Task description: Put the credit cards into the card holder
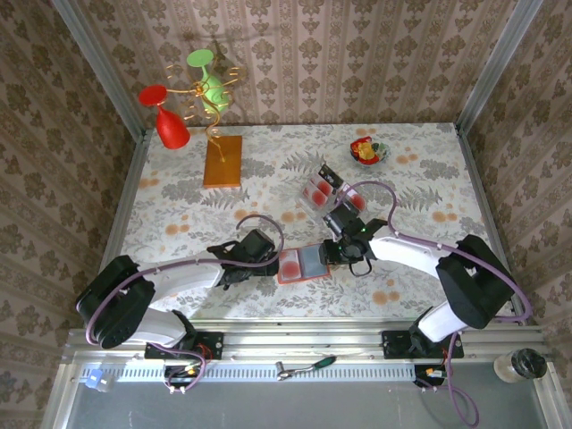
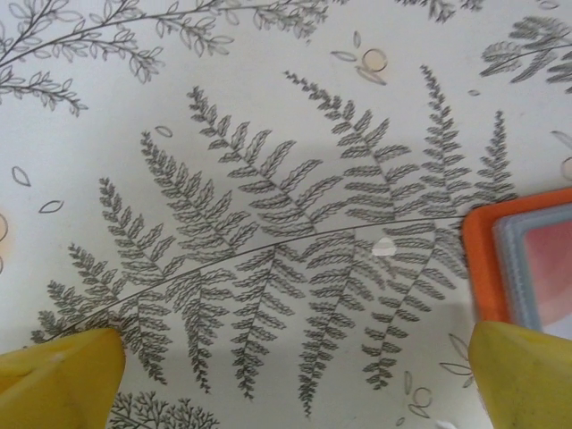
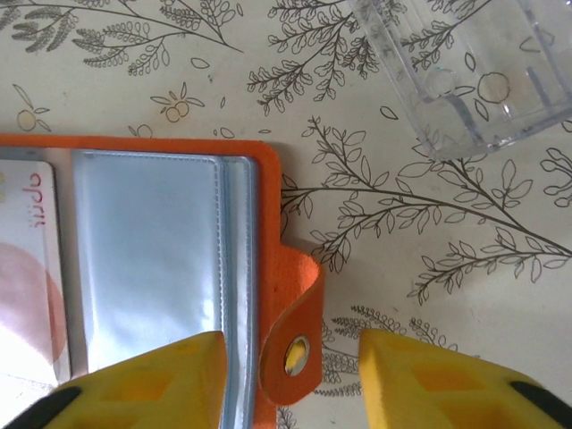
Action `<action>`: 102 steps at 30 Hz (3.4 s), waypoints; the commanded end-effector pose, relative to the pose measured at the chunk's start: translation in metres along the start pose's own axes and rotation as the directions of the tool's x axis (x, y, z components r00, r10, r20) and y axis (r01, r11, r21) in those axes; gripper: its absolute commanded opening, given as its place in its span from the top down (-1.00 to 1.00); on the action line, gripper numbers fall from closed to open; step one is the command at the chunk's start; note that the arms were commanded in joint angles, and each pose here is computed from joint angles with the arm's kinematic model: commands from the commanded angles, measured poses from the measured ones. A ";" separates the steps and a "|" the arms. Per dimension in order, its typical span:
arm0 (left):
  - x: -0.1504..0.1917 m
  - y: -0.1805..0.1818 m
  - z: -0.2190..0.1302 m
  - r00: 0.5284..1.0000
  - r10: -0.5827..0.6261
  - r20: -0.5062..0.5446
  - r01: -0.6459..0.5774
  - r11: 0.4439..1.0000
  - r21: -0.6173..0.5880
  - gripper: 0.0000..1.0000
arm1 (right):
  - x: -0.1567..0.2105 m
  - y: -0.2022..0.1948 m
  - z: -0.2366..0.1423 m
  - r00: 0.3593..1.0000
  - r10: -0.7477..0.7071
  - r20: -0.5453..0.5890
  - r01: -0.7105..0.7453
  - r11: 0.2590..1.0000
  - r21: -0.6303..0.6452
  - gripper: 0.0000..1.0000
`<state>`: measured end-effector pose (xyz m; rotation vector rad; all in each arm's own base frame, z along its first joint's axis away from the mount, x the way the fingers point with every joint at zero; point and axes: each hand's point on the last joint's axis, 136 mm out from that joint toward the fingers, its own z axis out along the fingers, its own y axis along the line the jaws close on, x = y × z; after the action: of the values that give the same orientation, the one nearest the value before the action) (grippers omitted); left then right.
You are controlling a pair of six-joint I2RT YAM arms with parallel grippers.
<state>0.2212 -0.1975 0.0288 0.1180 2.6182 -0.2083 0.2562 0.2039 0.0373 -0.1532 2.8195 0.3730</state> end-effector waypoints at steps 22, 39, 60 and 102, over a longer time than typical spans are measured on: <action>-0.034 -0.054 -0.015 0.996 -0.042 0.083 0.022 0.973 0.232 -1.00 | 0.022 -0.025 -0.003 0.998 0.060 0.032 -0.060 0.998 -0.009 1.00; -0.040 -0.087 -0.001 0.995 -0.077 0.063 0.048 0.928 0.369 -1.00 | 0.008 -0.014 0.004 0.997 0.073 0.035 -0.071 0.996 -0.051 1.00; -0.033 -0.090 0.006 0.995 -0.088 0.047 0.064 0.923 0.379 -1.00 | 0.013 0.001 -0.035 0.985 0.150 0.089 -0.130 0.971 -0.199 0.81; -0.027 -0.106 0.007 0.995 -0.091 0.027 0.071 0.903 0.423 -1.00 | 0.047 0.006 0.025 0.975 0.221 -0.012 -0.219 0.955 -0.198 1.00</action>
<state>0.2367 -0.2956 0.0493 0.1518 2.4920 -0.7623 0.2258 0.2263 0.0194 0.0797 2.7413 0.7906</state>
